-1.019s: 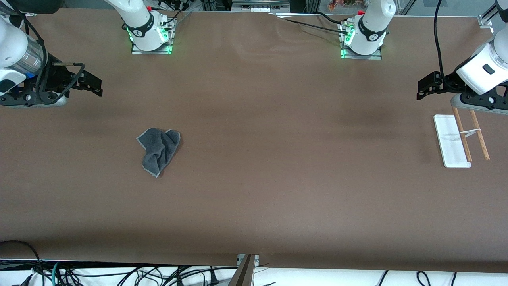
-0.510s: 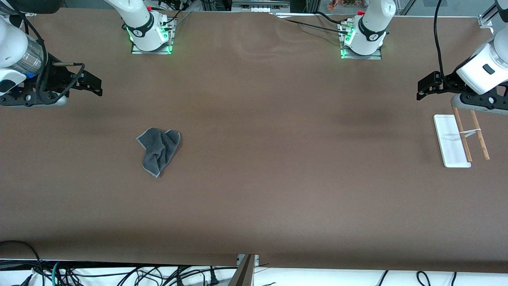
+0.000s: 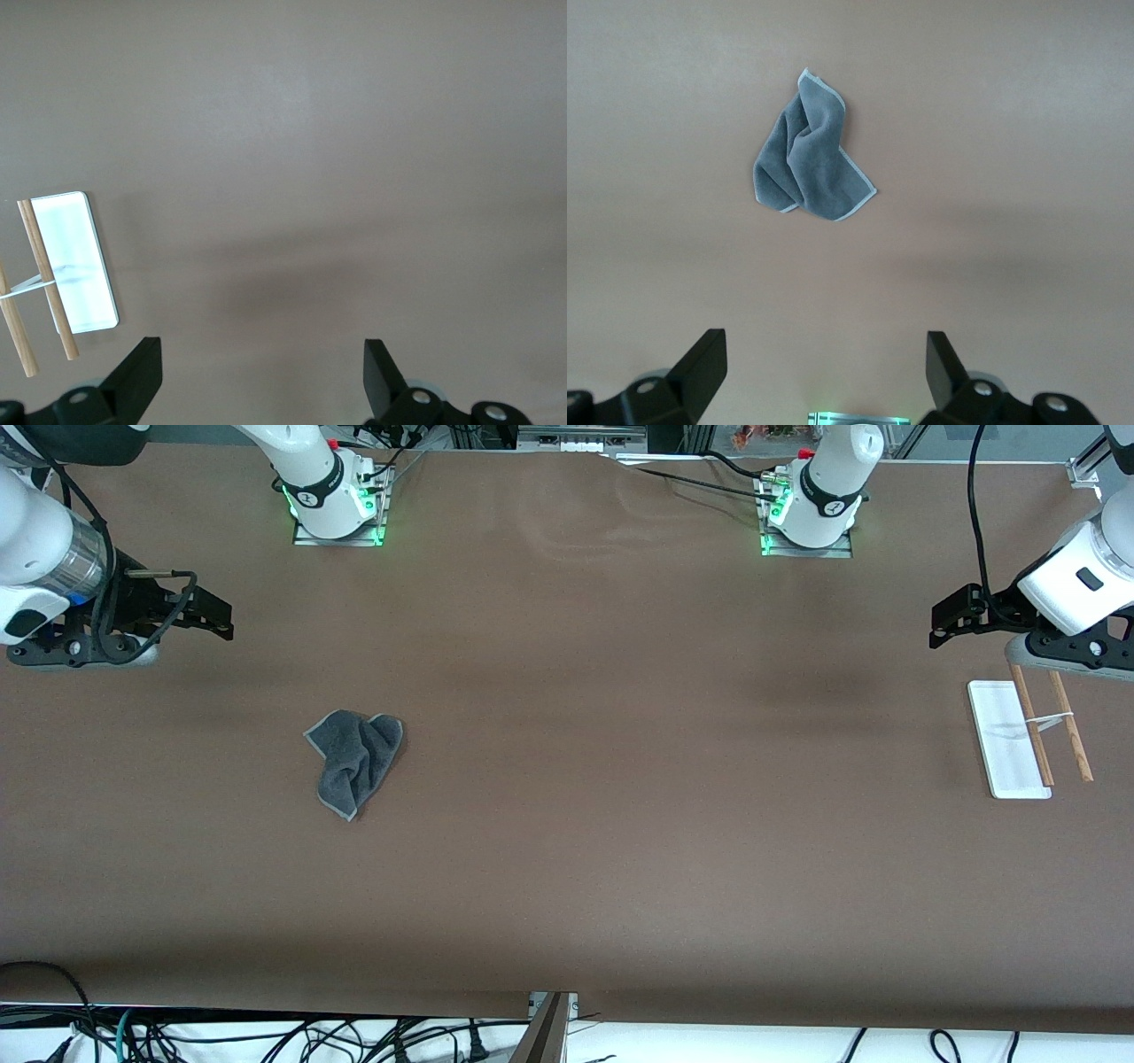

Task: Pass towel and hang on rack
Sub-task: 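Move the right gripper out toward the grey towel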

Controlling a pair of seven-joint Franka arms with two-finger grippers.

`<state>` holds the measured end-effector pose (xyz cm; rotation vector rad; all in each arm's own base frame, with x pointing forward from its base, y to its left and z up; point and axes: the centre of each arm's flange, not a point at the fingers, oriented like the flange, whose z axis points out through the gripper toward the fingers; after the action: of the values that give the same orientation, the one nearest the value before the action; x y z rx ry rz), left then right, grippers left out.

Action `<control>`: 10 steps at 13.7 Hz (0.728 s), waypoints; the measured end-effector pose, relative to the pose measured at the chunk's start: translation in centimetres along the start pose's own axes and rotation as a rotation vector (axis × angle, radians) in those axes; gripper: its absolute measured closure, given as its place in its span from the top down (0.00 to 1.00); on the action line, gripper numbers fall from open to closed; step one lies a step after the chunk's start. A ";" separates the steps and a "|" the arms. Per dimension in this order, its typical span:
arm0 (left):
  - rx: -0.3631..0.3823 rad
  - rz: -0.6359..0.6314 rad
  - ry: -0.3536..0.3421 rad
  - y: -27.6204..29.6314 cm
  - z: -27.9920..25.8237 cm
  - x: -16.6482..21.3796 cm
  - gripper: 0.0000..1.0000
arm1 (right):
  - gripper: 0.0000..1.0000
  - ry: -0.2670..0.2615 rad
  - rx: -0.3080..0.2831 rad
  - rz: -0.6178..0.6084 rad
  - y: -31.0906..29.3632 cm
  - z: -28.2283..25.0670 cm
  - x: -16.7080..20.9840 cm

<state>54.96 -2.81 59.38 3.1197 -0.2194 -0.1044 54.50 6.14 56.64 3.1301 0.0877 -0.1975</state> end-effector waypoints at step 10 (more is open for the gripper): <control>0.000 0.001 -0.001 0.0 0.0 0.0 1.00 | 1.00 0.013 -0.015 -0.002 0.1 0.5 0.6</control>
<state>54.96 -2.85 59.38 3.1196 -0.2206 -0.1052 55.07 6.08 56.07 3.1172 0.0918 -0.1753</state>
